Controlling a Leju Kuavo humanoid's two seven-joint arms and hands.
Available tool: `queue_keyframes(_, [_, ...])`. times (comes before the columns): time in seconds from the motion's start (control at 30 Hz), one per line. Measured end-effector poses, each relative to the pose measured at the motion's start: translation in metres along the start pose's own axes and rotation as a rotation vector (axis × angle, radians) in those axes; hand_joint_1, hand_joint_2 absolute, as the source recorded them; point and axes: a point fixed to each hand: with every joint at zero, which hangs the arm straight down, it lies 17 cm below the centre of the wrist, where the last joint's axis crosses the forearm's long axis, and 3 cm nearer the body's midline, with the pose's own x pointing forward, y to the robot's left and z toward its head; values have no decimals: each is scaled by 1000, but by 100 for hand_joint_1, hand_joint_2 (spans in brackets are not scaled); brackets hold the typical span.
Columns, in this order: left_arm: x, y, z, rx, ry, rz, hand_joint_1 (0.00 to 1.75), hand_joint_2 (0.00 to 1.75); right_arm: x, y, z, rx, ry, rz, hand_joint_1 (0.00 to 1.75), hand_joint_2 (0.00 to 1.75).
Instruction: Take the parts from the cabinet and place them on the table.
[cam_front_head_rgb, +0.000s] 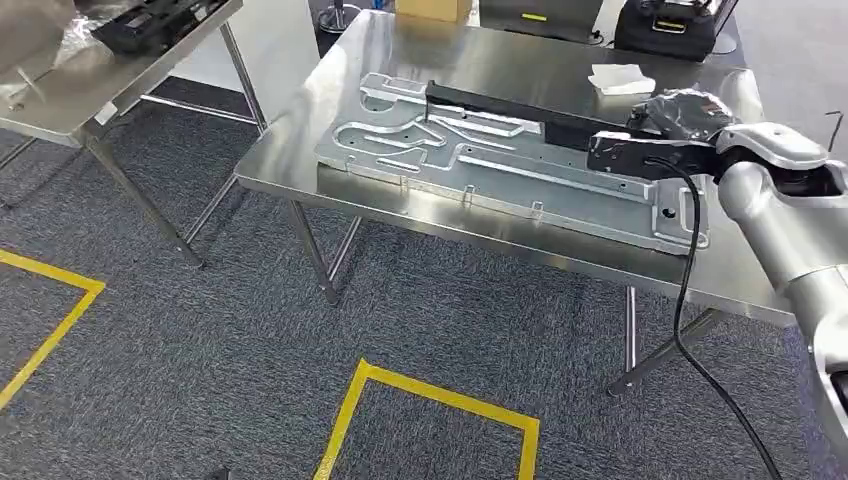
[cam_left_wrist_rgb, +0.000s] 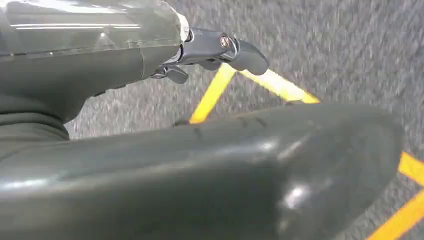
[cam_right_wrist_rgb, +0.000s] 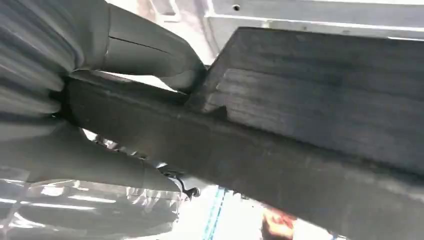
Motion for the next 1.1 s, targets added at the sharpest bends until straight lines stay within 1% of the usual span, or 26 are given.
queue_keyframes(0.17, [-8, 2, 2, 4, 13, 3, 0, 0, -7, 16, 3, 26, 14, -13, 175, 175])
queue_keyframes(0.33, [5, -3, -1, 0, -7, 6, 0, 0, -7, 2, 0, -1, 12, -15, 175, 175])
queue_keyframes(0.47, [0, -1, 0, 3, 1, 5, 0, 0, -2, 20, 1, 25, 8, -30, 175, 175])
queue_keyframes(0.6, [-8, 4, 2, 13, 12, 3, 0, 0, 0, 24, 0, 18, 9, -36, 175, 175])
queue_keyframes(0.67, [-16, 12, 3, 24, 24, 0, 0, 0, -3, 43, 3, 36, 22, -51, 175, 175])
queue_keyframes(0.73, [-17, 12, 3, 23, 29, 3, 0, 0, -2, 50, 4, 38, 23, -58, 175, 175])
queue_keyframes(0.9, [0, 0, 0, 1, 6, 25, 0, 0, -9, 27, 2, -19, 38, -69, 175, 175])
queue_keyframes(0.93, [0, 1, 0, 4, 7, 25, 0, 0, -10, 32, 3, -12, 41, -74, 175, 175])
queue_keyframes(1.03, [-5, 1, 1, 7, 14, 27, 0, 0, -12, 64, 9, 38, 54, -90, 175, 175])
queue_keyframes(1.1, [-7, 0, 2, 6, 17, 29, 0, 0, -13, 65, 9, 39, 56, -91, 175, 175])
